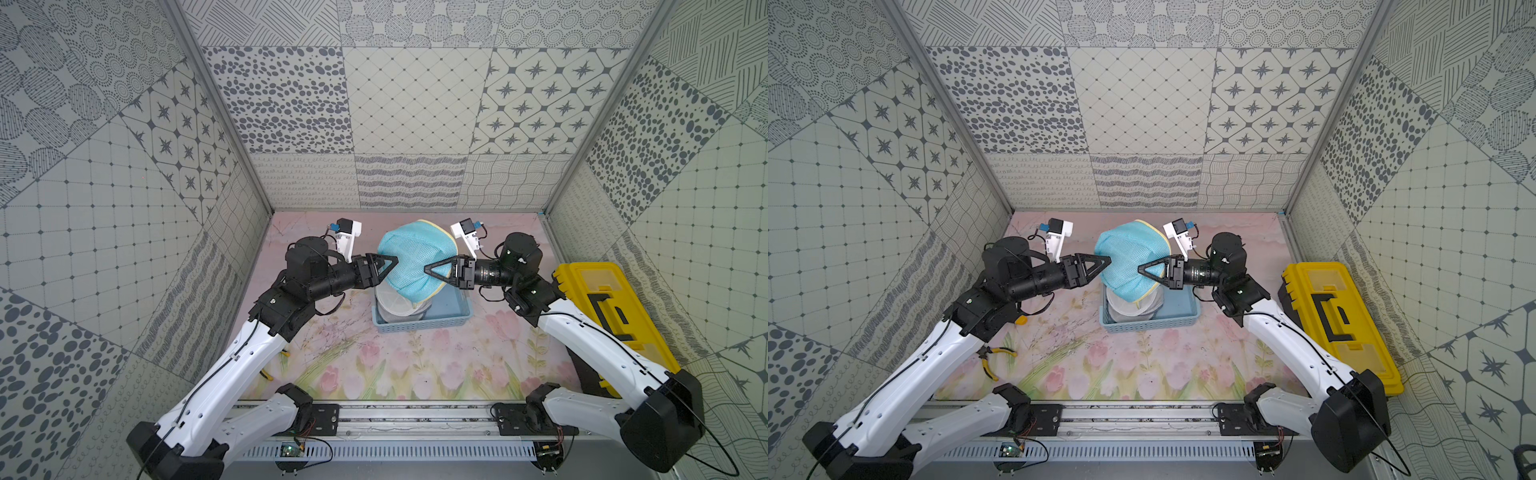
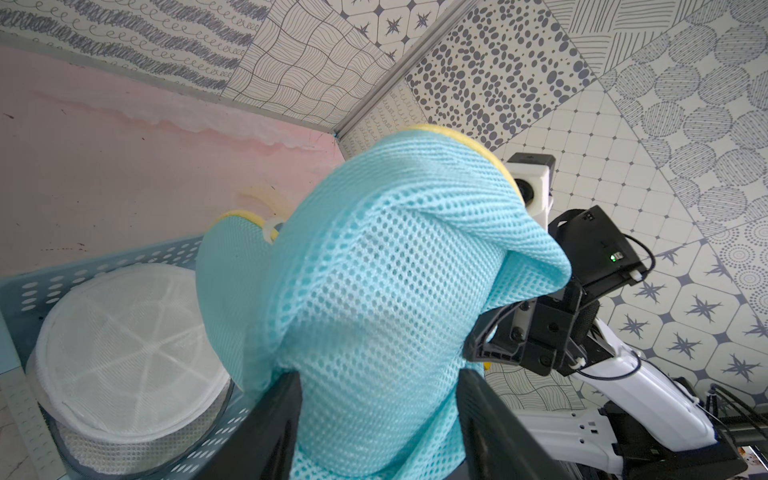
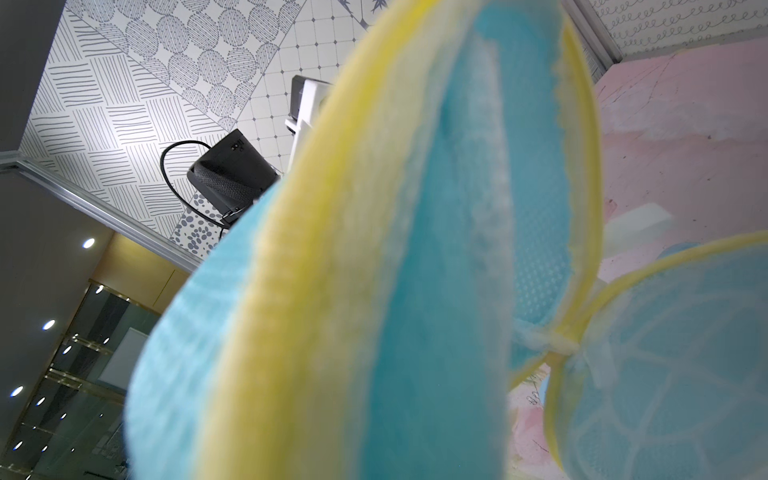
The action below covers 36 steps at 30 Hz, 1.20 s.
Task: Turn the laundry bag inside out
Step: Turn over the laundry bag.
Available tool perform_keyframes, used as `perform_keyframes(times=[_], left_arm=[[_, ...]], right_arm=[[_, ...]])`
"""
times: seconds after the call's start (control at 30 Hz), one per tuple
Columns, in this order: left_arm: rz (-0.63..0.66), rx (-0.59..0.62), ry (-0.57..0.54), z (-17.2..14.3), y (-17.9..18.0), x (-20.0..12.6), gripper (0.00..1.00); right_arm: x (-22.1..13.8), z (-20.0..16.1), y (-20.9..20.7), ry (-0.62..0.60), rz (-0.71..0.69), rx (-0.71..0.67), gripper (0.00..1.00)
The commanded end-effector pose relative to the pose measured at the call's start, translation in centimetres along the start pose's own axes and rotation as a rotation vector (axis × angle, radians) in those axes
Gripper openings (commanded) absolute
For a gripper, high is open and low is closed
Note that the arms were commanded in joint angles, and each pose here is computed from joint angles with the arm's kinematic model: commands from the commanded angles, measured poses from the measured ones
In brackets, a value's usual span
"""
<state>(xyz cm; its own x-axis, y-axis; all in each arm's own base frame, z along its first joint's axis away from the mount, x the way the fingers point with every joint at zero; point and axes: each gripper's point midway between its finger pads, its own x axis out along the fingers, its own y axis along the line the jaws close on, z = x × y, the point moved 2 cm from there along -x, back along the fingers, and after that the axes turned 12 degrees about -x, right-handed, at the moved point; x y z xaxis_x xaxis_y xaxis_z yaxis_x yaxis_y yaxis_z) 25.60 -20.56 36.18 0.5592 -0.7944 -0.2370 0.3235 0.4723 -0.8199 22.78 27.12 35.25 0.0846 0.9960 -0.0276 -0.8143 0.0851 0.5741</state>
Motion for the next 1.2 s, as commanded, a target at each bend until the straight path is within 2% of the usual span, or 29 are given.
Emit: perform_keyframes(times=[0.0, 0.1, 0.17, 0.27, 0.53, 0.63, 0.73, 0.8, 0.83, 0.87, 0.93, 1.1, 1.17], left_arm=[[-0.022, 0.027, 0.023, 0.0, -0.2, -0.2, 0.72], [-0.067, 0.029, 0.031, -0.1, -0.8, -0.1, 0.72], [-0.038, 0.033, 0.041, 0.0, -0.6, -0.2, 0.70], [-0.042, 0.061, 0.035, -0.2, -1.0, -0.9, 0.75], [-0.071, 0.055, 0.045, -0.2, -1.3, -0.5, 0.79], [-0.044, 0.084, 0.040, 0.1, -1.5, -1.0, 0.79], [-0.094, 0.094, 0.034, 0.1, -2.3, -1.3, 0.79], [-0.137, 0.072, 0.049, 0.0, -2.7, -0.9, 0.76], [-0.160, 0.062, 0.061, -0.1, -2.9, -0.7, 0.72], [-0.185, 0.047, 0.074, -0.2, -3.0, -0.3, 0.61], [-0.201, 0.027, 0.092, -0.4, -2.9, 0.1, 0.52], [-0.199, 0.005, 0.086, -0.6, -2.3, 0.3, 0.44], [-0.217, -0.019, 0.084, -0.6, -2.3, 0.5, 0.44]], right_arm=[[-0.7, 1.8, 3.0, -0.025, 0.060, -0.128, 0.00], [-0.8, 2.0, 3.5, -0.034, 0.079, -0.142, 0.00], [-1.0, 2.4, 3.8, -0.034, 0.069, -0.158, 0.00], [-1.5, 2.9, 4.4, -0.024, 0.048, -0.193, 0.00], [-0.9, 2.9, 4.3, -0.032, 0.097, -0.169, 0.00], [-1.3, 2.8, 4.5, -0.006, 0.068, -0.187, 0.00], [-1.4, 3.1, 5.0, -0.008, 0.077, -0.207, 0.00], [-0.9, 3.1, 4.7, -0.013, 0.101, -0.181, 0.00], [-0.6, 3.1, 4.3, -0.014, 0.104, -0.167, 0.00], [-0.3, 3.1, 4.0, -0.018, 0.110, -0.161, 0.00], [0.1, 3.1, 3.6, -0.021, 0.113, -0.153, 0.00], [0.8, 2.8, 2.6, -0.003, 0.101, -0.127, 0.00], [1.1, 2.4, 2.0, 0.010, 0.094, -0.107, 0.00]])
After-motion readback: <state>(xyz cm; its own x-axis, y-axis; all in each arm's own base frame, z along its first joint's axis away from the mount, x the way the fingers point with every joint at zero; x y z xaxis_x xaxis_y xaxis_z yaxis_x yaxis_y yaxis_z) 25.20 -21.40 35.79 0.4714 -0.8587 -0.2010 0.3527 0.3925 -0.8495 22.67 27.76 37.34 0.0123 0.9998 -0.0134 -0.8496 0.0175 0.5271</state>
